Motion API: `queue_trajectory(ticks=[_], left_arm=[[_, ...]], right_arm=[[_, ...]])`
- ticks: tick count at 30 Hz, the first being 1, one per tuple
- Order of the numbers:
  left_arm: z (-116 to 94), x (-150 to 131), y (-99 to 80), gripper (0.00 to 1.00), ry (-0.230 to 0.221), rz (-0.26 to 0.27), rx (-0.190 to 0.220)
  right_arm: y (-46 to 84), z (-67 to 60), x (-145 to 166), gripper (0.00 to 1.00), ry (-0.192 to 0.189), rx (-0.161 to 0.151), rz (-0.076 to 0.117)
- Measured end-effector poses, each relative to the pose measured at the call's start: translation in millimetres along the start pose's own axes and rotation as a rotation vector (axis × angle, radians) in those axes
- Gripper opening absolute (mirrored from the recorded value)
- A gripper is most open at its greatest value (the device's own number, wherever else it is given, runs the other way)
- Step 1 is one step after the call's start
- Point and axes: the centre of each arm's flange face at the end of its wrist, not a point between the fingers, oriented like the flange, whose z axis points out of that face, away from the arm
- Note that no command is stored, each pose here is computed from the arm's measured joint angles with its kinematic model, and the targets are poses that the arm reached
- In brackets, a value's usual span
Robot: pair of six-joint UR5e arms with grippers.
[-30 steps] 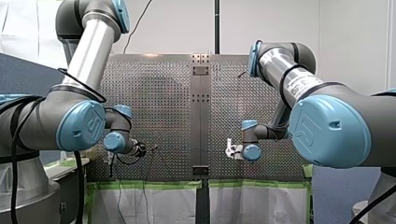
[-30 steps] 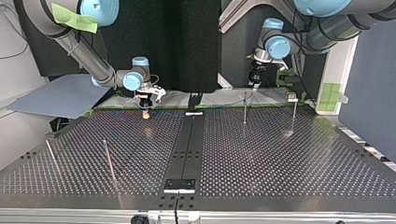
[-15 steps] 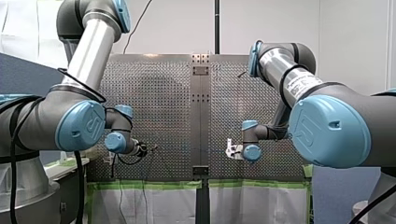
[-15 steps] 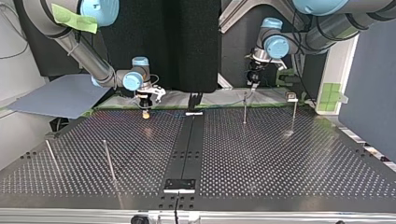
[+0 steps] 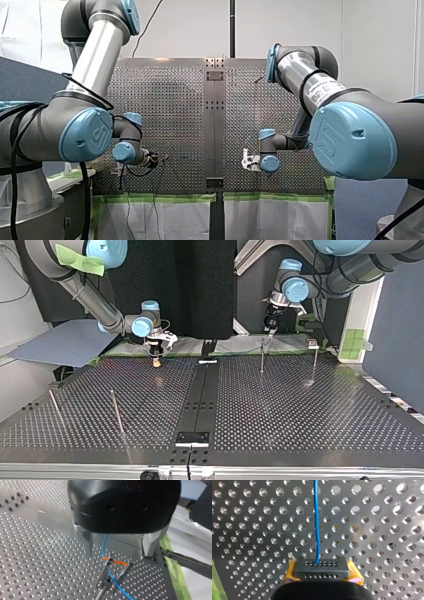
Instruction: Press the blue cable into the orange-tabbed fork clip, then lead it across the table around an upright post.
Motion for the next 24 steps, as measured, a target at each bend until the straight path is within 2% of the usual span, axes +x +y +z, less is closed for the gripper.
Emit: queue_trajectory(ticks=[6, 14, 18, 24], left_arm=[[-2.9, 2.8, -8.1, 0.98, 0.005, 0.066, -0.016], [-7.5, 6.6, -31.5, 0.98, -0.015, 0.154, -0.020], [-10.7, 8.9, -43.1, 0.98, -0.023, 0.152, -0.021], [-14.6, 10.4, -64.4, 0.98, -0.064, 0.110, -0.012]], right_arm=[[0.2, 0.3, 0.1, 0.00, 0.002, -0.001, 0.000], [-1.0, 0.0, -1.0, 0.00, 0.002, 0.001, 0.001], [-2.1, -0.1, -1.1, 0.00, 0.002, 0.002, 0.001], [-2.3, -0.1, -1.4, 0.00, 0.003, 0.002, 0.001]])
